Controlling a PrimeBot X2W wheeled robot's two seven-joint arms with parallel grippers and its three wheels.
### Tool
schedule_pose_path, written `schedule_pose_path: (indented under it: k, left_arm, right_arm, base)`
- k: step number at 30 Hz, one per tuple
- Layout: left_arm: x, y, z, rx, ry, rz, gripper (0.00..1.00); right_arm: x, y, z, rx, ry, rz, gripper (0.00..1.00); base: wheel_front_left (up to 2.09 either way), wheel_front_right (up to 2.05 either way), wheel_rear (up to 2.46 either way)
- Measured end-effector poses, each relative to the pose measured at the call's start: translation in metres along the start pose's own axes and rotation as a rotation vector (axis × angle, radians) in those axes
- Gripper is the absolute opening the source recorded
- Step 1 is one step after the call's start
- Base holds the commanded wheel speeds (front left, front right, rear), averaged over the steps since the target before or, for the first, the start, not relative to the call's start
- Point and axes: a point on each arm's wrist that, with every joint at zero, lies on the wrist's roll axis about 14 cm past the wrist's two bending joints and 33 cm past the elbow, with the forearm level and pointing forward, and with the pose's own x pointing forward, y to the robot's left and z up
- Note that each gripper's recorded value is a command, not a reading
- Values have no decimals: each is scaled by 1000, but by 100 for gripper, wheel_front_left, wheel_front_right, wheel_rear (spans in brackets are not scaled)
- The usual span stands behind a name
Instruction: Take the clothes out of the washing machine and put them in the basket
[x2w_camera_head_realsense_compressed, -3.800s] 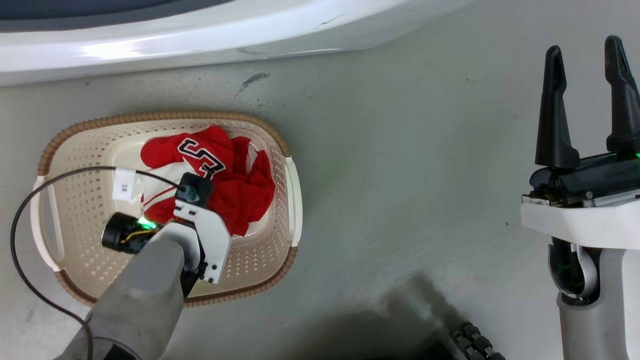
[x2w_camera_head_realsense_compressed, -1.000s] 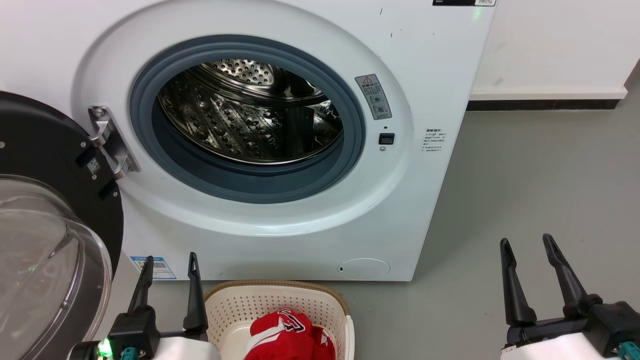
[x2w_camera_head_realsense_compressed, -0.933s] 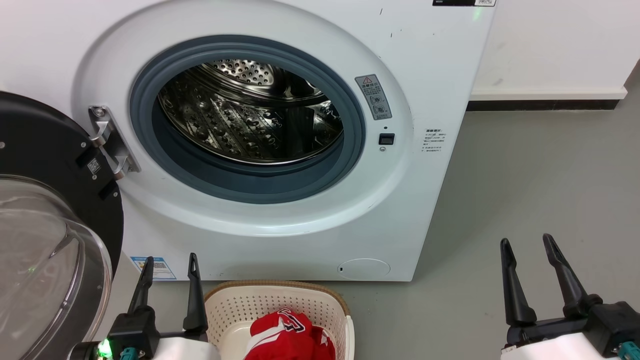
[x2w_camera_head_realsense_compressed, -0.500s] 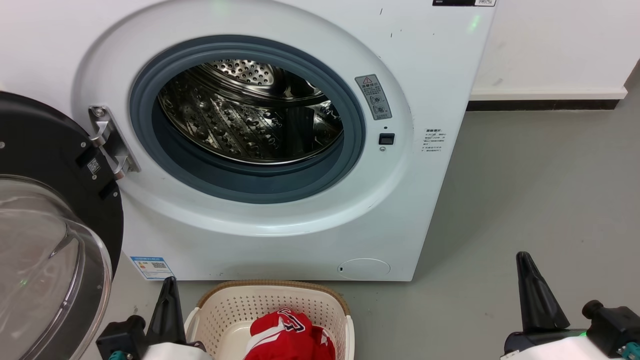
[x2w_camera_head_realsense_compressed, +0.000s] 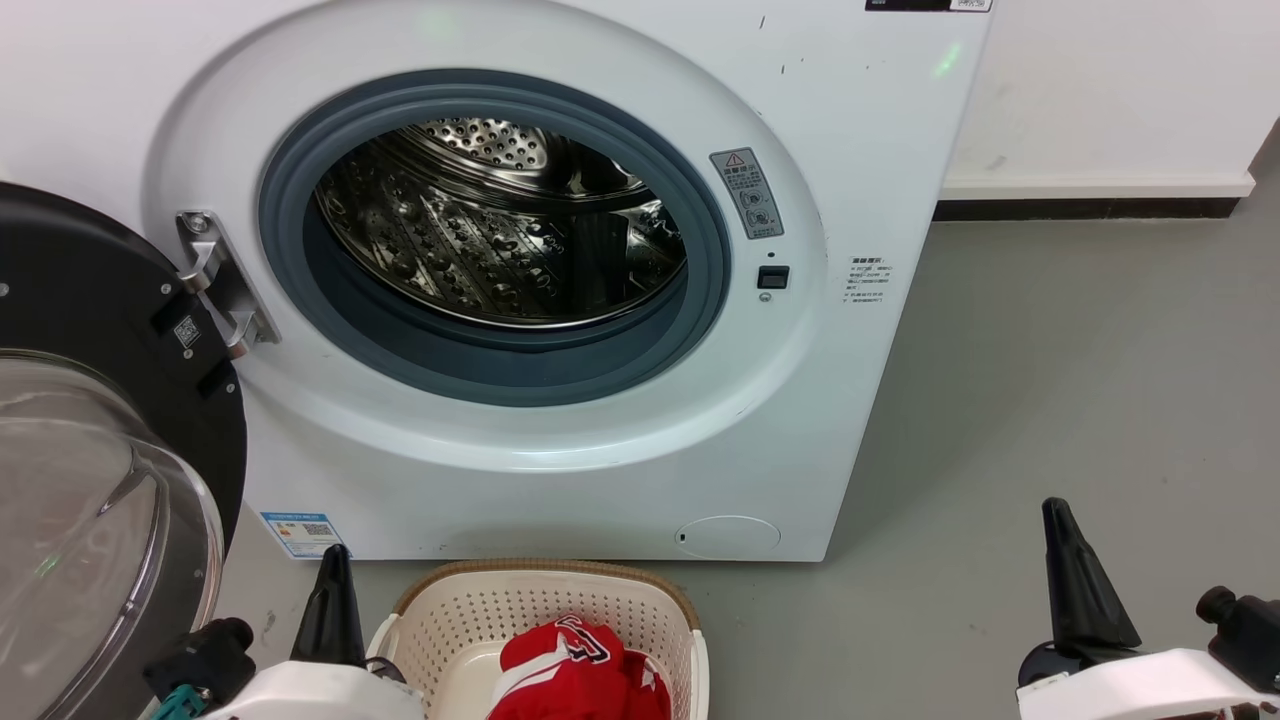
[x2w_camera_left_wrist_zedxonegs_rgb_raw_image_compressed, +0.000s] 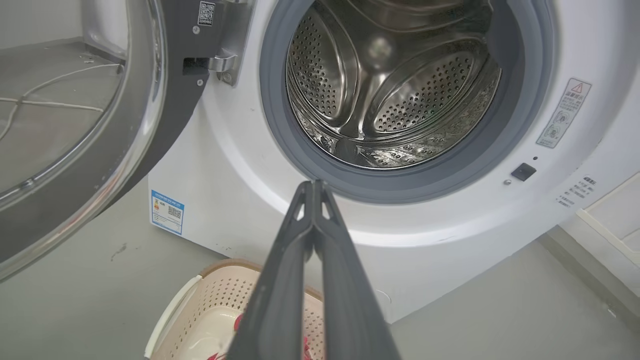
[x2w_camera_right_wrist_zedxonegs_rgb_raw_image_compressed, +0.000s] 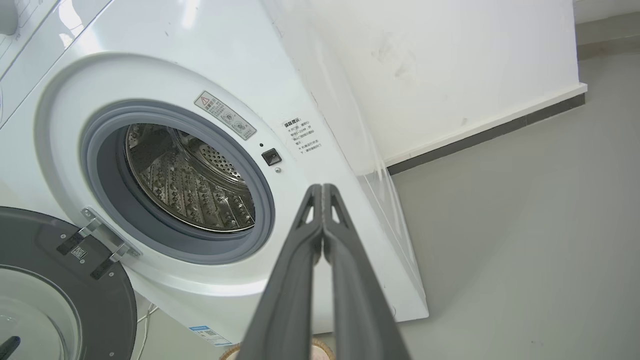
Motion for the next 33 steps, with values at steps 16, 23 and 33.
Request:
schedule_pose_path:
  k: [16,23,33]
  left_arm:
    - [6,2,-4,-256,45,12,0]
    - [9,2,-4,-355,57,11,0]
    - [13,1,-4,-487,70,7,0]
  right_arm:
    - [8,-10,-3,241,20,-47,0]
    - [11,-13,-4,336,25,-63,0]
    - [15,-17,-5,459,32,-82,0]
  base:
    - [0,0,0]
    - [0,0,0]
    - [0,0,0]
